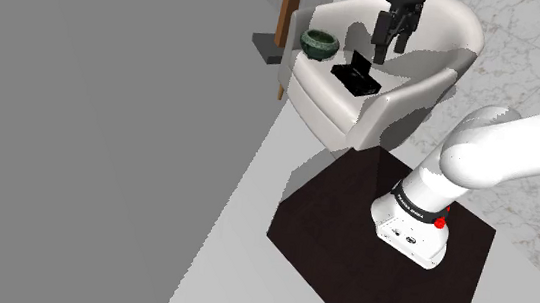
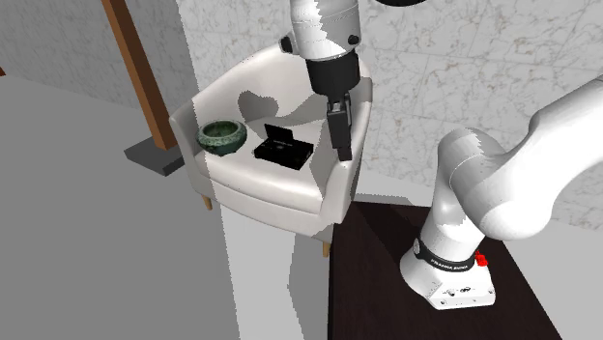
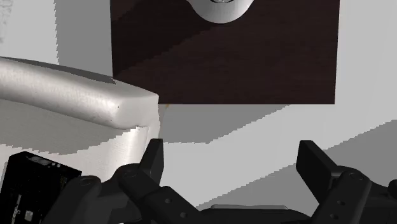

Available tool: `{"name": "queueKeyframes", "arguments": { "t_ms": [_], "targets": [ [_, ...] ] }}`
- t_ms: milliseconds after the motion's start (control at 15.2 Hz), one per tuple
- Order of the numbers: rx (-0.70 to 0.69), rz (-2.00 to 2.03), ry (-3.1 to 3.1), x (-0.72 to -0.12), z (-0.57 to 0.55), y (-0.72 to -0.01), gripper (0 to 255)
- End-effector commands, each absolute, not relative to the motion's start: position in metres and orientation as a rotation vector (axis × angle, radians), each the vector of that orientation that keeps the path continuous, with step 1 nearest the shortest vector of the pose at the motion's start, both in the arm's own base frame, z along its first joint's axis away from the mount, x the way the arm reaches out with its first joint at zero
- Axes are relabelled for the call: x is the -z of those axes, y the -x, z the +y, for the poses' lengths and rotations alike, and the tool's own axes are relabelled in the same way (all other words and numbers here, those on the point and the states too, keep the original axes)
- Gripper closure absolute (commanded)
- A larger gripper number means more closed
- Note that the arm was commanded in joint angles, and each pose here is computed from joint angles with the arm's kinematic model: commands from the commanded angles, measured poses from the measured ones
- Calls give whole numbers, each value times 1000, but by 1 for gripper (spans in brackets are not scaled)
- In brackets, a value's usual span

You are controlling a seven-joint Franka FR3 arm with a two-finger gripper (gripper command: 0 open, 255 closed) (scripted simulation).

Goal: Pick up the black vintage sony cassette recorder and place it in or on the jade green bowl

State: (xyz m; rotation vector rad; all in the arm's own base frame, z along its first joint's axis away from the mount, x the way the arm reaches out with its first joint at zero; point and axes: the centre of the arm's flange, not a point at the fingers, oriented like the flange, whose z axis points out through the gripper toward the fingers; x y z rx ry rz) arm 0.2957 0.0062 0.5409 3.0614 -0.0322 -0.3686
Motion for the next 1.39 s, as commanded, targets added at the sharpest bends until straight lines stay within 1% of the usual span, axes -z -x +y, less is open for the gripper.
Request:
{"name": "queueKeyframes", "arguments": {
  "t_ms": [0,1320],
  "targets": [
    [369,-32,-3061,-541,6,-296,0],
    [90,-294,-2956,-419,-188,-367,0]
  ]
}}
